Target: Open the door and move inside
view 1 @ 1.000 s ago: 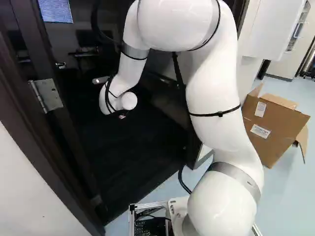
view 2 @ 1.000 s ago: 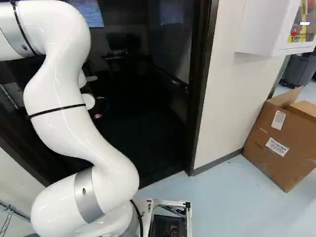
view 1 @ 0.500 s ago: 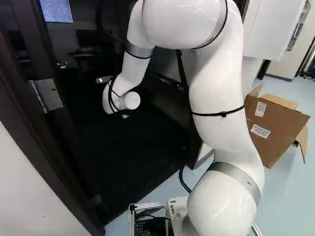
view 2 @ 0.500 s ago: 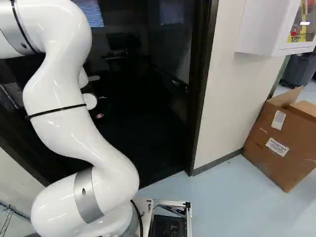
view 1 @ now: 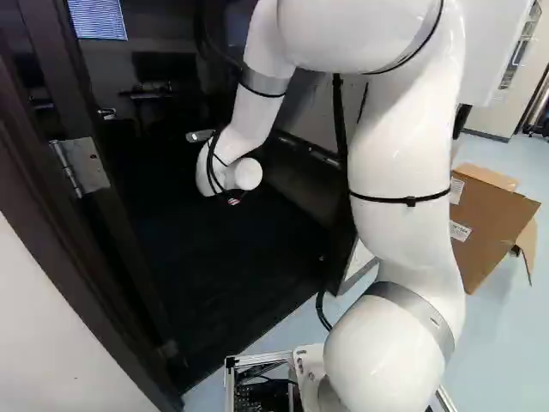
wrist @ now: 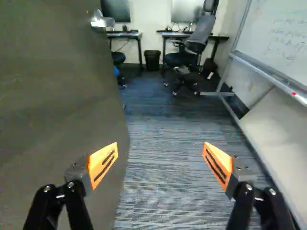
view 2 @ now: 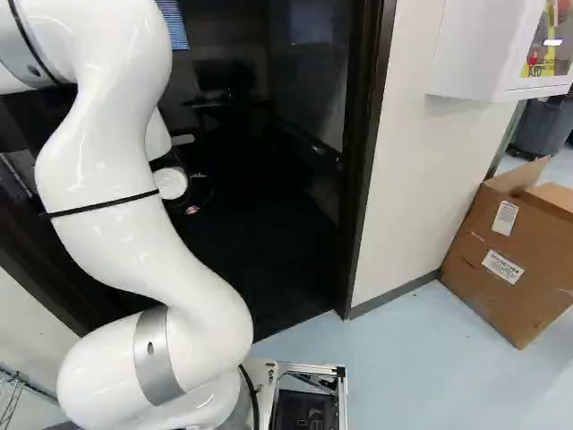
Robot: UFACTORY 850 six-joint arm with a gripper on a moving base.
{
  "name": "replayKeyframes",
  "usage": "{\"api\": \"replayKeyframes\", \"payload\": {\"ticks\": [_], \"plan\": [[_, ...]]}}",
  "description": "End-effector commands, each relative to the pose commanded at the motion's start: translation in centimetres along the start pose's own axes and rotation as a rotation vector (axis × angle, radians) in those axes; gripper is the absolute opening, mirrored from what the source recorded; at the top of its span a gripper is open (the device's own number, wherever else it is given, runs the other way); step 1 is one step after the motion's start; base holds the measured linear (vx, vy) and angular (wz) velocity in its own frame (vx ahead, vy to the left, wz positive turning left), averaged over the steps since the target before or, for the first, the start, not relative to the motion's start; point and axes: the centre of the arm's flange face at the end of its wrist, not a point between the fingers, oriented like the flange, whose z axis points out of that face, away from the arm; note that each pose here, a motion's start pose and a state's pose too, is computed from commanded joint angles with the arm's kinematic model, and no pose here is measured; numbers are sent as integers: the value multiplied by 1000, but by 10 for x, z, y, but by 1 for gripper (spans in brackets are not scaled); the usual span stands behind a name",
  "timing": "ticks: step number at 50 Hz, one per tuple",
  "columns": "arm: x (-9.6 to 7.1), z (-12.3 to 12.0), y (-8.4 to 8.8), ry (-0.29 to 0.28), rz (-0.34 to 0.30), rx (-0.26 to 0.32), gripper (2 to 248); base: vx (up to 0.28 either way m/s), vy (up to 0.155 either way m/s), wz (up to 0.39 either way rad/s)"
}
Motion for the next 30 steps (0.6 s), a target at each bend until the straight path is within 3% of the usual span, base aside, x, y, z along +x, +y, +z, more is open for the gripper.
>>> {"api": "replayKeyframes", "payload": {"ticks": [30], "plan": [[-22, -92, 76, 5, 58, -162, 247, 0, 0, 0]]}}
